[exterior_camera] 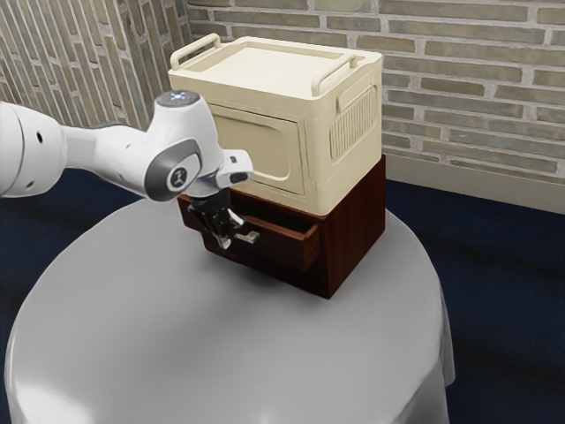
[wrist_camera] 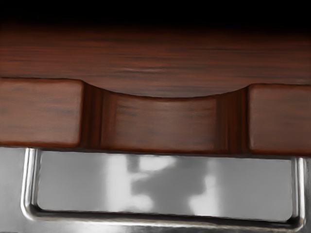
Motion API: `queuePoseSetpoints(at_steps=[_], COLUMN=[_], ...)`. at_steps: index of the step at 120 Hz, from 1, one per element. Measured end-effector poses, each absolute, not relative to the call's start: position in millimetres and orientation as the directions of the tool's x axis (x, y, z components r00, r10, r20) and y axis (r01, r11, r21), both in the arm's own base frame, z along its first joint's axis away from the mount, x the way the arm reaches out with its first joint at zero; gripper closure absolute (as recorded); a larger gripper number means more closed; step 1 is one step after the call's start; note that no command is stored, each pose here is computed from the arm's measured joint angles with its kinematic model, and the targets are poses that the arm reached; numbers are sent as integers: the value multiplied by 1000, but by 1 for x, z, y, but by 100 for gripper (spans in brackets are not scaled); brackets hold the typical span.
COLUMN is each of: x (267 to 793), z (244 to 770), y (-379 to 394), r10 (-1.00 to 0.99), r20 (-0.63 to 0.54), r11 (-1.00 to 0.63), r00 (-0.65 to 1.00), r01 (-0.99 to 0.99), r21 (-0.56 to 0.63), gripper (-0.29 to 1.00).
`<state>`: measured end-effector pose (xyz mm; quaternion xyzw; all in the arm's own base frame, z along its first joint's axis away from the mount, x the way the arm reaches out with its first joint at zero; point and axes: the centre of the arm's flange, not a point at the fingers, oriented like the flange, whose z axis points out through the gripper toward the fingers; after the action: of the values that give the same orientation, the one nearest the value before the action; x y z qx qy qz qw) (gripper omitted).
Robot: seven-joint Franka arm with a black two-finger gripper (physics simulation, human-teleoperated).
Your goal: Push the drawer handle with one arm to close the drawer
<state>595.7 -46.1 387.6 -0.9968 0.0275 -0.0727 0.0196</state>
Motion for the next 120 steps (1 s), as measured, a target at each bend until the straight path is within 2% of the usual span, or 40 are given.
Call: queuePoseSetpoints(at_steps=[67,86,95,107,113,120], x=[635,640,602,506,465,451], z=[391,388,405,453,493,576], y=[-56,-49,-57,-60,-54,-53], r10=[-99,-204,-197,-188,-182,-196], r20=[212,214,212,255,300,366], r11=[-995,-979,-980,-979,-977,-973], r00=[972,955,957,949,936,910], r01=[-92,-193,-194,-202,-207,-227], r21=[-45,-69,-35,32,55,44], gripper=[79,81,79,79,69,56])
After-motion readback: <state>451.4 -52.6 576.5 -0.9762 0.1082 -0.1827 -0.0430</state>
